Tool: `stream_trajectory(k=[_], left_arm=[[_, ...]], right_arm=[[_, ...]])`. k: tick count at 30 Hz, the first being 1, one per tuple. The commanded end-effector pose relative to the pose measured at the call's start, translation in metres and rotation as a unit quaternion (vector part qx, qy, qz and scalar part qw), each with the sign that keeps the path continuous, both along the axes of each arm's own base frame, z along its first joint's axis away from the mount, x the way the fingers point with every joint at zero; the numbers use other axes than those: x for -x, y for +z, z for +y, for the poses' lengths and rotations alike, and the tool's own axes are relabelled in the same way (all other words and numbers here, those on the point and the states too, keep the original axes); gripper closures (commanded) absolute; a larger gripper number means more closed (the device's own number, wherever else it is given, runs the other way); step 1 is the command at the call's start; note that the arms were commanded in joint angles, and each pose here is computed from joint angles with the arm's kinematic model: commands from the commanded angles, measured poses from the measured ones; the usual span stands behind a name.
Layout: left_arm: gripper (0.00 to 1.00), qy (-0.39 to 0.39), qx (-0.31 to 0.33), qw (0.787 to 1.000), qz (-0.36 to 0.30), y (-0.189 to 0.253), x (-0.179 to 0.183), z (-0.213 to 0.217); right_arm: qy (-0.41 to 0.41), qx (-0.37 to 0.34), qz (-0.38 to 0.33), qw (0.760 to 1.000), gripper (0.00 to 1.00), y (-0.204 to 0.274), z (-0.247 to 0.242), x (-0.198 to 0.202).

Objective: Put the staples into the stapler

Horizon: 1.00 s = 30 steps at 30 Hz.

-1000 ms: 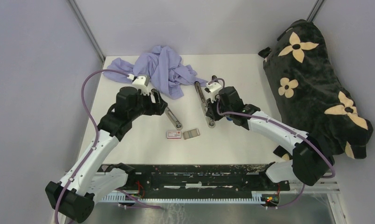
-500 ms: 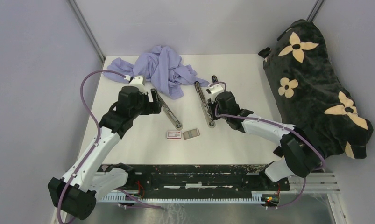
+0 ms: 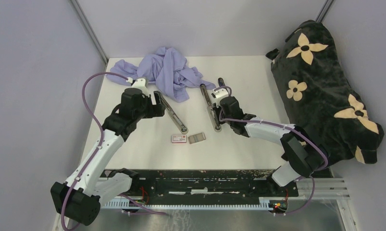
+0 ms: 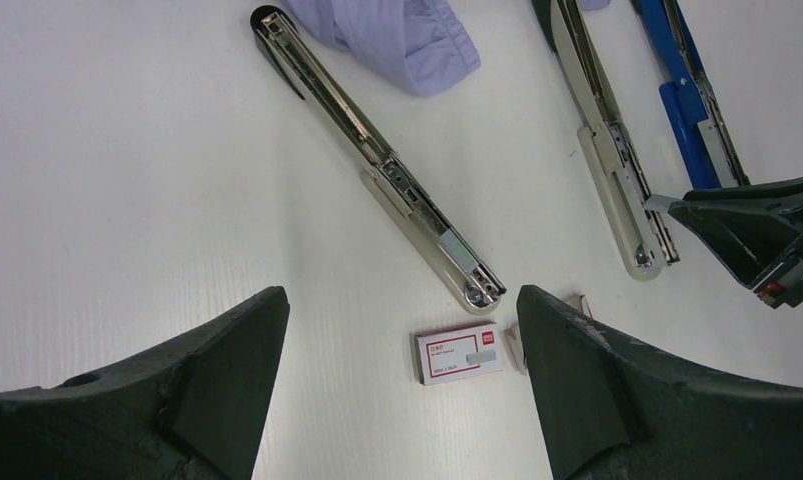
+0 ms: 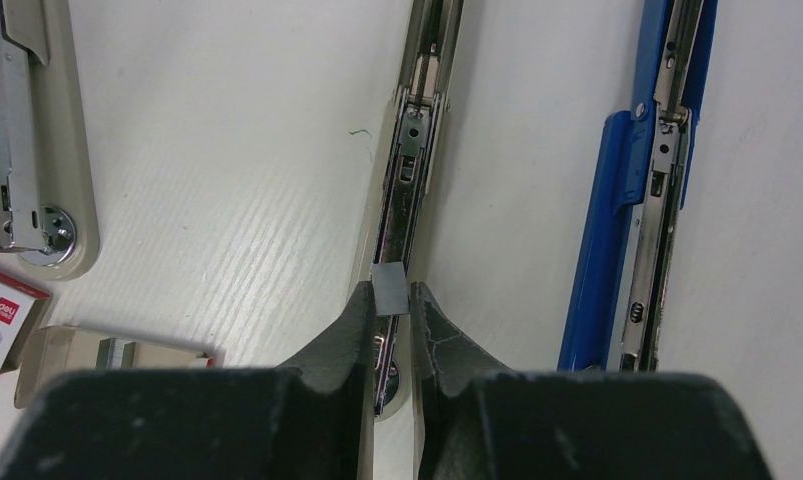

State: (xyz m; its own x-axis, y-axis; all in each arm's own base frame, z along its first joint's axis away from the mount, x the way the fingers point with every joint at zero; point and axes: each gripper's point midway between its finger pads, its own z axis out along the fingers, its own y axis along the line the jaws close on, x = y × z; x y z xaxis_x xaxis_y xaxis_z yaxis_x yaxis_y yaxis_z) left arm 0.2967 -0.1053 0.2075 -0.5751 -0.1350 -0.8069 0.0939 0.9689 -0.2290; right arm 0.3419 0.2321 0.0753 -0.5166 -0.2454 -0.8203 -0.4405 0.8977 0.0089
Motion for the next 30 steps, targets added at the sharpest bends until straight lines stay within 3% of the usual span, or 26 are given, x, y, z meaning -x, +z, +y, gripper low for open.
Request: stream_trajectory(k=[1, 30], left_arm=[[0.09, 0.011, 0.019, 1.000, -0.006, 0.005, -0.003, -0.001], [0.09, 0.014, 0.030, 0.999, 0.002, 0.001, -0.006, 0.001]], right_arm=[[-0.012, -0.007, -0.021, 1.000, 0.94, 0.007, 0.005, -0.008], [-0.060, 0.039, 0.000, 0.997, 0.89, -0.024, -0.003, 0.009]])
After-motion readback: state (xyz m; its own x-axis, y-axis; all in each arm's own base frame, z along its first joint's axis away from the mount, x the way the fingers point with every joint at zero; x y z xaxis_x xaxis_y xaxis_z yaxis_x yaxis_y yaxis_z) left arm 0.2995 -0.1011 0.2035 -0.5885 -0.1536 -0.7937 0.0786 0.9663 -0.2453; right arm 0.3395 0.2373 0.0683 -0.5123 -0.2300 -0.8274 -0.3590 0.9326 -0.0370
